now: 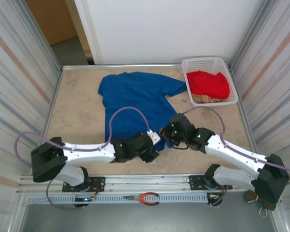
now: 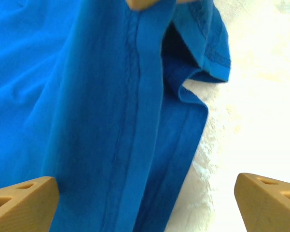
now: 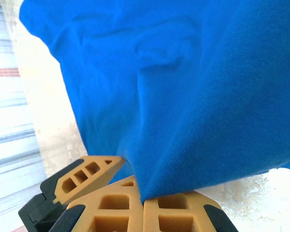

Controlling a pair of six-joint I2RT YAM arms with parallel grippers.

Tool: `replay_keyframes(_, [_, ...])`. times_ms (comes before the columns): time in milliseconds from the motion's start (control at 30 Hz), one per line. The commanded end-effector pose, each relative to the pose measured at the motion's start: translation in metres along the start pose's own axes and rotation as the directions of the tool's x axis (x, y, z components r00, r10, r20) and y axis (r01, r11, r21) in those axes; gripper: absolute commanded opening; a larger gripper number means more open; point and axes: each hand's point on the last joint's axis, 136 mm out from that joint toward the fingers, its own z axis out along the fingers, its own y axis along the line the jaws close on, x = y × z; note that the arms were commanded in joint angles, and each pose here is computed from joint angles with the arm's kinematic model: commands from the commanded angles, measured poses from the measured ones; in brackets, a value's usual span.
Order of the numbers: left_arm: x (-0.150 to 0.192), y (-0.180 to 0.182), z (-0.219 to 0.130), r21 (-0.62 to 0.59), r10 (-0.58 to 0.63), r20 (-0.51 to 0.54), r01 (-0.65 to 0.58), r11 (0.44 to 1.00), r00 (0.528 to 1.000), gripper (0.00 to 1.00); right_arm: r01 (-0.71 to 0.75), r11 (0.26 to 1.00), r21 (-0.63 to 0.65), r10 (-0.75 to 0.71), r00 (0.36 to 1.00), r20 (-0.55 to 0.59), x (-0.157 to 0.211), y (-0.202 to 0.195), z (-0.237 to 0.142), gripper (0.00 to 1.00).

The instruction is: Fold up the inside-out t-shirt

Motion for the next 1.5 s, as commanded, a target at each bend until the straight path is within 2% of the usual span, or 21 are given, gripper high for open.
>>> replay_keyframes(0, [-0.018, 0.025, 0.006, -0.176, -0.011, 0.030, 0.016, 0.984, 0.999, 0.95, 0.011, 1.000, -0.013, -0.011, 1.000, 0.012, -0.003, 0.005, -0.009, 0.00])
replay_keyframes(200, [0.006, 0.060, 0.023, -0.311, -0.046, -0.083, 0.018, 0.950, 0.995, 0.94, 0.011, 0.999, -0.032, -0.011, 1.000, 0.019, -0.004, 0.007, -0.015, 0.00])
replay_keyframes(233, [0.009, 0.068, 0.024, -0.325, -0.066, -0.092, 0.033, 0.945, 0.994, 0.93, 0.011, 0.999, -0.034, -0.010, 1.000, 0.019, -0.004, 0.007, -0.016, 0.00])
replay_keyframes(300, [0.013, 0.081, 0.024, -0.336, -0.100, -0.087, 0.066, 0.940, 0.991, 0.84, 0.009, 0.999, -0.034, -0.009, 1.000, 0.020, -0.004, 0.006, -0.017, 0.00])
replay_keyframes(400, [0.001, 0.089, 0.015, -0.295, -0.117, -0.039, 0.100, 0.950, 0.992, 0.55, 0.011, 0.999, -0.031, -0.010, 1.000, 0.019, -0.003, 0.004, -0.017, 0.00])
replay_keyframes(467, [-0.011, 0.090, 0.005, -0.242, -0.124, 0.005, 0.121, 0.963, 0.992, 0.23, 0.008, 1.000, -0.030, -0.008, 1.000, 0.022, -0.004, 0.003, -0.016, 0.00])
replay_keyframes(533, [-0.018, 0.093, -0.006, -0.208, -0.141, 0.031, 0.144, 0.967, 0.990, 0.00, 0.006, 0.999, -0.034, -0.006, 1.000, 0.024, -0.005, 0.003, -0.015, 0.00])
replay_keyframes(633, [-0.030, 0.094, -0.025, -0.144, -0.147, 0.071, 0.156, 0.977, 0.987, 0.00, 0.011, 0.999, -0.042, -0.010, 1.000, 0.023, -0.007, 0.004, -0.014, 0.00])
replay_keyframes(667, [-0.035, 0.094, -0.032, -0.121, -0.154, 0.083, 0.163, 0.979, 0.985, 0.00, 0.019, 0.999, -0.048, -0.018, 1.000, 0.020, -0.007, 0.005, -0.014, 0.05])
replay_keyframes(733, [-0.042, 0.092, -0.043, -0.077, -0.166, 0.093, 0.173, 0.982, 0.982, 0.00, 0.052, 0.997, -0.048, -0.051, 0.998, 0.033, -0.010, 0.005, -0.012, 0.40])
replay_keyframes(767, [-0.045, 0.092, -0.049, -0.063, -0.171, 0.098, 0.177, 0.982, 0.980, 0.00, 0.087, 0.995, -0.052, -0.086, 0.996, 0.039, -0.009, 0.006, -0.012, 0.44])
replay_keyframes(800, [-0.047, 0.091, -0.052, -0.053, -0.168, 0.096, 0.174, 0.983, 0.981, 0.00, 0.116, 0.992, -0.058, -0.114, 0.993, 0.040, -0.007, 0.008, -0.012, 0.45])
replay_keyframes(867, [-0.050, 0.088, -0.059, -0.031, -0.169, 0.094, 0.173, 0.984, 0.981, 0.00, 0.238, 0.967, -0.094, -0.234, 0.971, 0.045, 0.002, 0.017, -0.012, 0.40])
replay_keyframes(1000, [-0.054, 0.088, -0.065, -0.016, -0.170, 0.085, 0.172, 0.985, 0.982, 0.00, 0.475, 0.868, -0.149, -0.475, 0.879, 0.036, 0.047, 0.036, -0.007, 0.11])
replay_keyframes(1067, [-0.056, 0.089, -0.067, -0.016, -0.169, 0.082, 0.171, 0.985, 0.982, 0.00, 0.554, 0.816, -0.166, -0.559, 0.829, 0.021, 0.072, 0.042, 0.003, 0.00])
replay_keyframes(1233, [-0.067, 0.092, -0.079, -0.009, -0.173, 0.098, 0.174, 0.985, 0.980, 0.00, 0.719, 0.672, -0.175, -0.730, 0.683, 0.004, 0.121, 0.048, 0.043, 0.00])
replay_keyframes(1300, [-0.073, 0.093, -0.085, -0.003, -0.176, 0.113, 0.178, 0.984, 0.978, 0.00, 0.748, 0.639, -0.183, -0.760, 0.650, 0.002, 0.132, 0.047, 0.060, 0.00])
replay_keyframes(1367, [-0.079, 0.093, -0.092, 0.011, -0.175, 0.131, 0.175, 0.984, 0.976, 0.00, 0.761, 0.626, -0.169, -0.773, 0.634, -0.011, 0.134, 0.042, 0.077, 0.00])
replay_keyframes(1467, [-0.084, 0.092, -0.101, 0.030, -0.169, 0.145, 0.166, 0.986, 0.975, 0.00, 0.751, 0.637, -0.174, -0.766, 0.642, -0.033, 0.127, 0.044, 0.099, 0.00])
